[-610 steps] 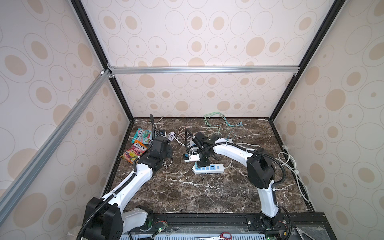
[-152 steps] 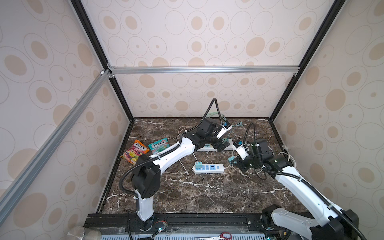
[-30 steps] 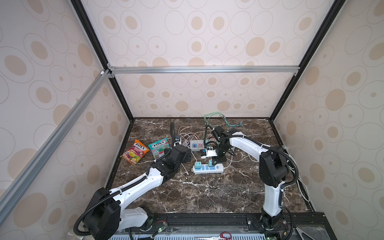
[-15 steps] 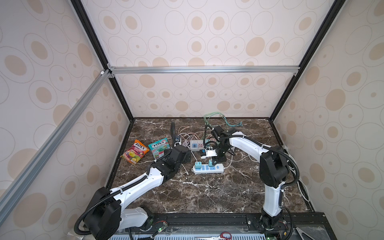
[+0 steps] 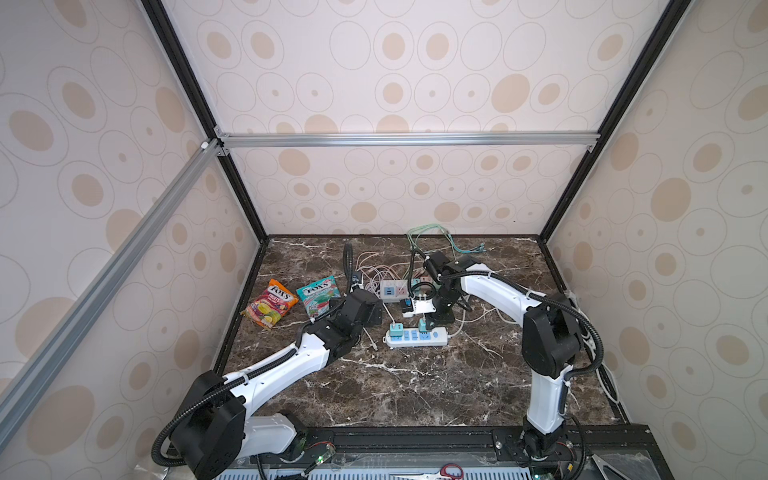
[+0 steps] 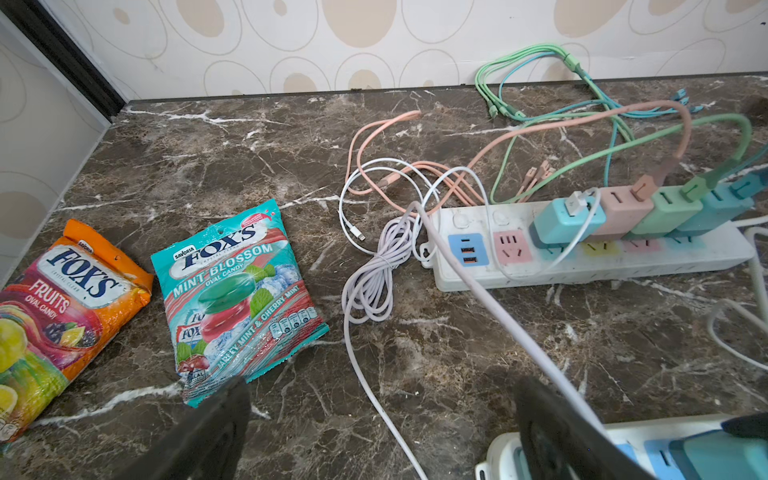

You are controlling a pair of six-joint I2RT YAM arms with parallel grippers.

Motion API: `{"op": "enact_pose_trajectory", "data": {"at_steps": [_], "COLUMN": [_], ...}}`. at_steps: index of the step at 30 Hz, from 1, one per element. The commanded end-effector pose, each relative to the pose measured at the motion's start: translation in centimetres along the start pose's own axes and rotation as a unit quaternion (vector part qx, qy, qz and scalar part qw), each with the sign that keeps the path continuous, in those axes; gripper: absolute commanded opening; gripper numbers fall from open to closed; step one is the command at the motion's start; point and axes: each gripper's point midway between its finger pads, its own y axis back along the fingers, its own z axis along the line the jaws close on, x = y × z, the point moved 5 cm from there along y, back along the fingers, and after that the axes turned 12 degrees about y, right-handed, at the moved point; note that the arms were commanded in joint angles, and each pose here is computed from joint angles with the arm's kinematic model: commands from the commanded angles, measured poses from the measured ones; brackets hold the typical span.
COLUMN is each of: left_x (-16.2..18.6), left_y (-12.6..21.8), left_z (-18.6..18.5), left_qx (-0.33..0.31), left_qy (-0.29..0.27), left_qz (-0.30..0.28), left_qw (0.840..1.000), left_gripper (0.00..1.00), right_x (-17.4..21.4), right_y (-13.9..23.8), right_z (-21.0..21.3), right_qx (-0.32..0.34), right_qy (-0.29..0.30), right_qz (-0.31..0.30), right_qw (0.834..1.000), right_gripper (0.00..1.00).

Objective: Insert the plug
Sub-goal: 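Lower the charger into the blue socket with the right gripper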

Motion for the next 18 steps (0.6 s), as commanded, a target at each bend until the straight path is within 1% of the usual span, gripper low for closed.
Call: {"op": "enact_pose_trajectory", "data": {"at_steps": [1,12,18], "left_x": [-1.3,-1.1,-1.0], "left_y": [0.1,-0.1,-0.2], "left_z": [-0.1,-0.2,-0.1], "left_qx": [-0.012,-0.015,-0.015], "left_qy": [0.019,0.016,0.016], "left_qz": [-0.012,-0.005,-0.004], "left_qw": [1.0,1.0,1.0], "left_gripper": [0.98,0.99,0.98], "right_x": [0.1,0.4,1.1], "right_y": [-0.7,-2.0,-2.5], "right_z": [0.7,1.2,1.2], "right_qx": [-0.017,-0.029,-0.026], "right_qy": [-0.002,-0.016,-0.017], "right_qz": [0.0,-0.007,0.014], "right_qw": [1.0,0.999,0.999], "right_gripper": [0.0,0.0,0.0]}}
